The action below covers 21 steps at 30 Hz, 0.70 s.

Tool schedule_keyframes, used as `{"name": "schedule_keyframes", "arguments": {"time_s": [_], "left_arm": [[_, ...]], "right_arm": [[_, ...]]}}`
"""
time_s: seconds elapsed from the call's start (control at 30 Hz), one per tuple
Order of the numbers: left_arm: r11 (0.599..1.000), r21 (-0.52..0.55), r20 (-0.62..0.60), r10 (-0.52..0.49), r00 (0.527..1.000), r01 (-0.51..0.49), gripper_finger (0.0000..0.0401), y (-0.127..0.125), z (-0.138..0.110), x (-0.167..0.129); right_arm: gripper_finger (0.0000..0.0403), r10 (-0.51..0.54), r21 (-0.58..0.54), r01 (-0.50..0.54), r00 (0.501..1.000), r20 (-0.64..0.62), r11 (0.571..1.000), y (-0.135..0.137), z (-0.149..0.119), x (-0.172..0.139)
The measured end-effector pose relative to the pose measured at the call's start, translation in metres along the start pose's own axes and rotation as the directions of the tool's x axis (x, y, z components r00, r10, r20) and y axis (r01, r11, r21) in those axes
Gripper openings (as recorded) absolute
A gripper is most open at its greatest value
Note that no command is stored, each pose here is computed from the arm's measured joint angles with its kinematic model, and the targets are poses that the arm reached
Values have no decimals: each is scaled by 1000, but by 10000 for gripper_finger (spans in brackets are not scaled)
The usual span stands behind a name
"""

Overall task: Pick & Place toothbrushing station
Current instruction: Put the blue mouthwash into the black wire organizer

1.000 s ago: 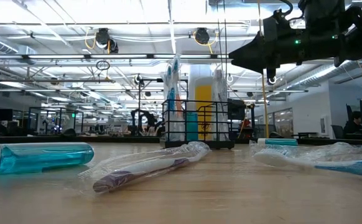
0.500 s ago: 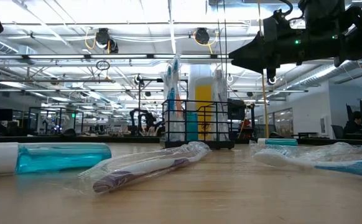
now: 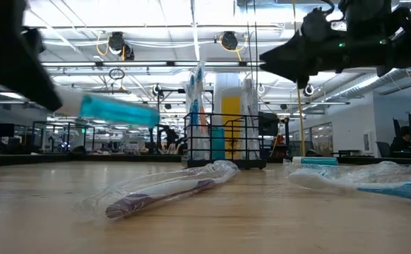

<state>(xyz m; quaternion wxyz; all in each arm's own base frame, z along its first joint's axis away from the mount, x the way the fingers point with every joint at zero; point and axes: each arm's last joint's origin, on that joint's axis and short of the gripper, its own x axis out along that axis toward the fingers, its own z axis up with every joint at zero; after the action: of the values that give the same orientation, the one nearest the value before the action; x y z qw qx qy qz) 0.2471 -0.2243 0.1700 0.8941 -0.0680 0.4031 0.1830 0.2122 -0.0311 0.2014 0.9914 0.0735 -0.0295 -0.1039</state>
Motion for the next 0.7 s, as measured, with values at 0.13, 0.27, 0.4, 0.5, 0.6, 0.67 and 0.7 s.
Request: {"name": "schedule_keyframes", "arguments": {"time_s": [0.13, 0.27, 0.4, 0.5, 0.6, 0.67, 0.7], "left_arm": [[995, 94, 19, 8, 1000, -10, 98, 12, 21, 0], [986, 163, 29, 11, 1000, -15, 98, 27, 43, 0], [977, 211, 45, 4, 999, -13, 99, 43, 66, 1], [964, 265, 57, -5, 998, -10, 99, 54, 82, 5], [945, 328, 79, -31, 996, 4, 99, 64, 98, 10], [924, 382, 79, -40, 996, 7, 99, 72, 107, 14], [914, 405, 78, -41, 996, 5, 99, 77, 113, 17]], "right_arm": [[155, 216, 0, -216, 976, -33, 976, 10, -2, -1], [155, 293, -59, -297, 954, -57, 953, 26, -7, -2], [155, 368, -126, -364, 930, 16, 923, 41, -4, -3], [155, 401, -129, -392, 914, 58, 911, 49, -1, -1], [155, 410, -114, -403, 911, 49, 908, 54, 0, 4], [155, 382, -100, -376, 923, 48, 921, 56, -1, 8], [155, 362, -97, -356, 931, 43, 929, 56, -2, 8]]}}
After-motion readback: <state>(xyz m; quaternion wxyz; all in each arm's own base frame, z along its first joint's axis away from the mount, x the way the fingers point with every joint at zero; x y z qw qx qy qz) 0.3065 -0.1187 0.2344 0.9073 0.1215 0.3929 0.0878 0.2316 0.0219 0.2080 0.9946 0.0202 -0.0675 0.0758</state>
